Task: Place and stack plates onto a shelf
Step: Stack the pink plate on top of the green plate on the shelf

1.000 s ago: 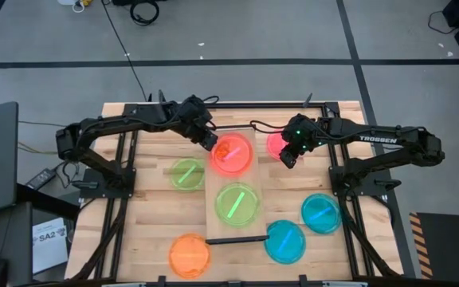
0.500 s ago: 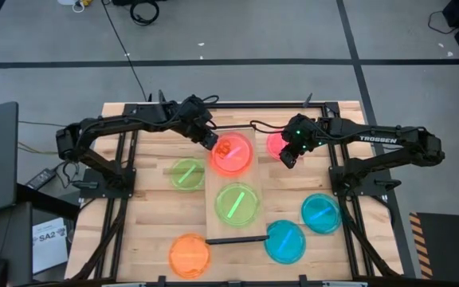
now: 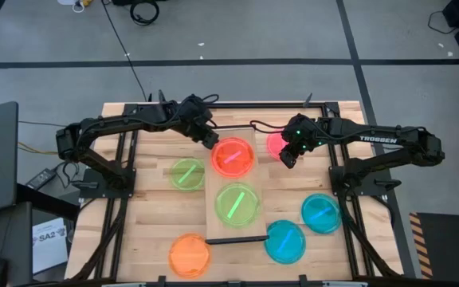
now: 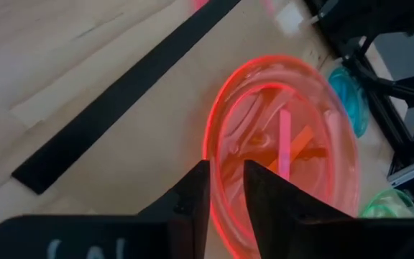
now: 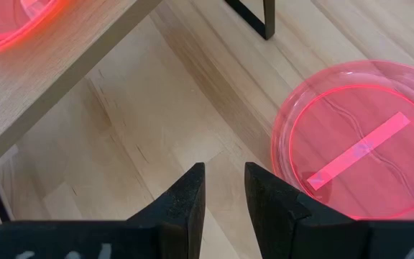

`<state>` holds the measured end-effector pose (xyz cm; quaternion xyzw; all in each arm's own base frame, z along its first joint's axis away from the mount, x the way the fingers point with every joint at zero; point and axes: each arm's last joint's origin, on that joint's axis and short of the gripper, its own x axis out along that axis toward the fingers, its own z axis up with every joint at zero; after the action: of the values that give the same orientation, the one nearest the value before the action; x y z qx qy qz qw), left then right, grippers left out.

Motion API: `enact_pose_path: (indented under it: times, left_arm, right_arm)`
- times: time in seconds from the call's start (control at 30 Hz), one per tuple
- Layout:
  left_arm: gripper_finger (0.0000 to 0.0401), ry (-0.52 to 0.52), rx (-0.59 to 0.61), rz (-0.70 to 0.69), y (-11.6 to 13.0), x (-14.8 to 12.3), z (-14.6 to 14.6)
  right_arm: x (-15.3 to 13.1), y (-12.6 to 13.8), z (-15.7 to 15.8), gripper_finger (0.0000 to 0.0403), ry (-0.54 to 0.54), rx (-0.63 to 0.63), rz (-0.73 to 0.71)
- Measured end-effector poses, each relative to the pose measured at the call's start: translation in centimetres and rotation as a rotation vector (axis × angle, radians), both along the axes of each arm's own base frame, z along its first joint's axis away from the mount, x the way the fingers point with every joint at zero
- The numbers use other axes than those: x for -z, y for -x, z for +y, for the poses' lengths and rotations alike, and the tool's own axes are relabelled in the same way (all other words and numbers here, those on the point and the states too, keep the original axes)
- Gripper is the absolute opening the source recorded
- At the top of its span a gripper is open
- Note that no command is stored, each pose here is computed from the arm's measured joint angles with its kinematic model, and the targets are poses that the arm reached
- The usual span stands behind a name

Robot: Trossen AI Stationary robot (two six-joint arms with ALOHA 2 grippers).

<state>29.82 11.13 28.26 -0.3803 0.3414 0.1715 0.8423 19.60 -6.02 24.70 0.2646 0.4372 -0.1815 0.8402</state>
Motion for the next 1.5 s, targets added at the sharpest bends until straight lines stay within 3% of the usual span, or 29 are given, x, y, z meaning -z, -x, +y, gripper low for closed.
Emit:
enact_pose_path:
  times: [0.33, 0.53, 0.73, 1.1, 1.3, 1.5]
  left_arm:
    - [0.0092, -0.019, 0.025, -0.12, -0.4, -1.2, 0.1]
    - [0.0092, -0.041, 0.029, -0.146, 0.7, -2.5, -0.2]
    - [0.0092, -0.163, 0.078, -0.184, 2.1, -4.5, -1.4]
    - [0.0092, -0.387, 0.167, -0.077, 5.4, -6.5, -6.5]
    - [0.0091, -0.438, 0.25, -0.065, 7.0, -3.9, -10.1]
    - [0.0091, -0.441, 0.286, -0.183, 8.7, -0.1, -12.9]
  right_arm:
    - [0.0, 0.0, 0.0, 0.0105, 0.0, 0.0, 0.0]
    - [0.0, 0.0, 0.0, 0.0105, 0.0, 0.0, 0.0]
    - [0.0, 0.0, 0.0, 0.0105, 0.0, 0.0, 0.0]
    - [0.0, 0.0, 0.0, 0.0105, 0.003, 0.002, 0.001]
    - [0.0, 0.0, -0.1, 0.0105, 0.017, 0.013, 0.005]
    - [0.0, 0.0, -0.1, 0.0105, 0.023, 0.019, 0.008]
